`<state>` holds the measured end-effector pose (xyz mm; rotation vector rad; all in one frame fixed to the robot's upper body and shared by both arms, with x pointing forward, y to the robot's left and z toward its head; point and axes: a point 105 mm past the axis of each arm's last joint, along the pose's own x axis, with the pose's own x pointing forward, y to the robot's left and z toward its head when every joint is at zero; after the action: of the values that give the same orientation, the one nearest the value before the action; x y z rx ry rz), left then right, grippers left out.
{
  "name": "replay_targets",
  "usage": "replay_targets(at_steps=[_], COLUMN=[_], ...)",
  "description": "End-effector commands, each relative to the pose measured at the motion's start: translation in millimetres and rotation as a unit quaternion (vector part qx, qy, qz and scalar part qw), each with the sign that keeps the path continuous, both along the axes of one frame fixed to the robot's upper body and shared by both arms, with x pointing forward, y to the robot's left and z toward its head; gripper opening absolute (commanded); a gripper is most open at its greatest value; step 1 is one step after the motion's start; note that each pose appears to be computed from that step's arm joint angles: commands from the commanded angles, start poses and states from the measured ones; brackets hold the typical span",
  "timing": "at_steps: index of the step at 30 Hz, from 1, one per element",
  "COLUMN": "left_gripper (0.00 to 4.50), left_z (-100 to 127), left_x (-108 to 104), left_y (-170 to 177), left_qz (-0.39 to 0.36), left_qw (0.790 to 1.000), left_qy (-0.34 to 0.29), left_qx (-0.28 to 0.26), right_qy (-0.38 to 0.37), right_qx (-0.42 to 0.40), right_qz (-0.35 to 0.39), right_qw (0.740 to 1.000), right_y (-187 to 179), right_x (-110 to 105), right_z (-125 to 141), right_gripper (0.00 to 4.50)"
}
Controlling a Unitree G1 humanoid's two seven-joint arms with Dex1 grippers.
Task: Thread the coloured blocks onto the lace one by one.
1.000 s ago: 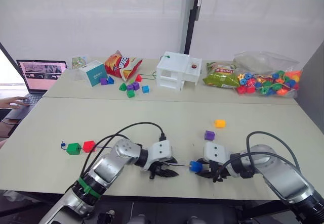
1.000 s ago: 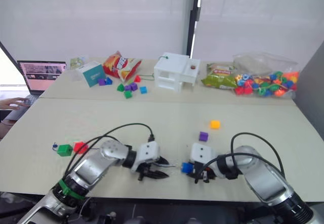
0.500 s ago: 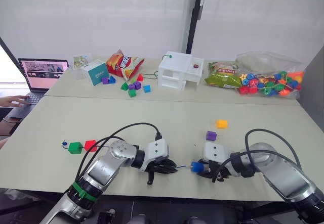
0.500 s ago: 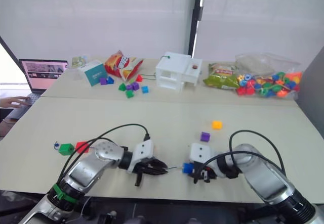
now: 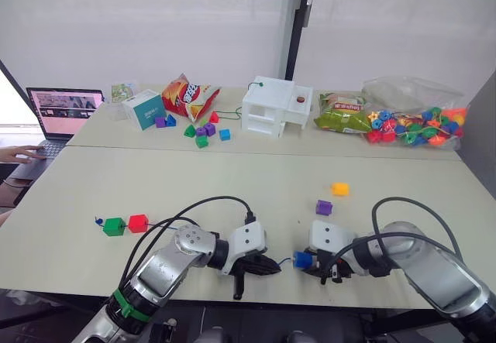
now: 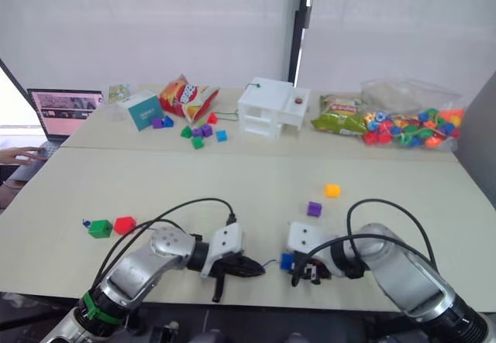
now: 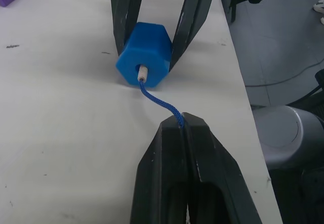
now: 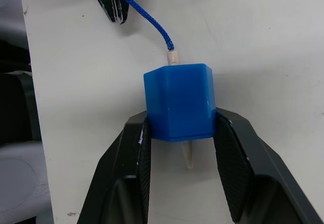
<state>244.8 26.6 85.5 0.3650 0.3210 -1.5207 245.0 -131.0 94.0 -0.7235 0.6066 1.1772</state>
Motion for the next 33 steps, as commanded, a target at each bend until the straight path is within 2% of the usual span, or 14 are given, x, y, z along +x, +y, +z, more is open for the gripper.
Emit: replay_targets(at_steps=[1,10,19,26,33], left_gripper=[0.02,0.02,0.02,0.02,0.02], left_z=[7.8,0.2,9.4,2.0,2.9], left_x=[-5.6,1.6,2.8,3.0,24.3], left_y=[-3.8,9.5,-7.7,-13.9,-12.9], left_qz=[-0.006,0.012,-0.001,-0.020,0.020], left_qw=[1.000,1.000,1.000,0.999,0.998], left_qy=[-0.004,-0.009,-0.013,-0.019,-0.047], left_qx=[-0.012,0.023,-0.001,0.018,0.022], right_qy=[0.038,0.030,0.031,0.025,0.027], right_qx=[-0.004,-0.001,0.003,0.007,0.006], right_qz=[0.009,-0.006,-0.015,-0.018,-0.016], right_qw=[0.999,1.000,0.999,1.000,0.999], right_y=[5.5,9.7,14.2,15.6,15.1], right_x=[-15.4,-14.4,-15.4,-12.1,-11.2], right_z=[-10.5,-7.0,-7.5,-6.0,-6.0], right_gripper=[1.28,1.28,1.28,1.28,1.28])
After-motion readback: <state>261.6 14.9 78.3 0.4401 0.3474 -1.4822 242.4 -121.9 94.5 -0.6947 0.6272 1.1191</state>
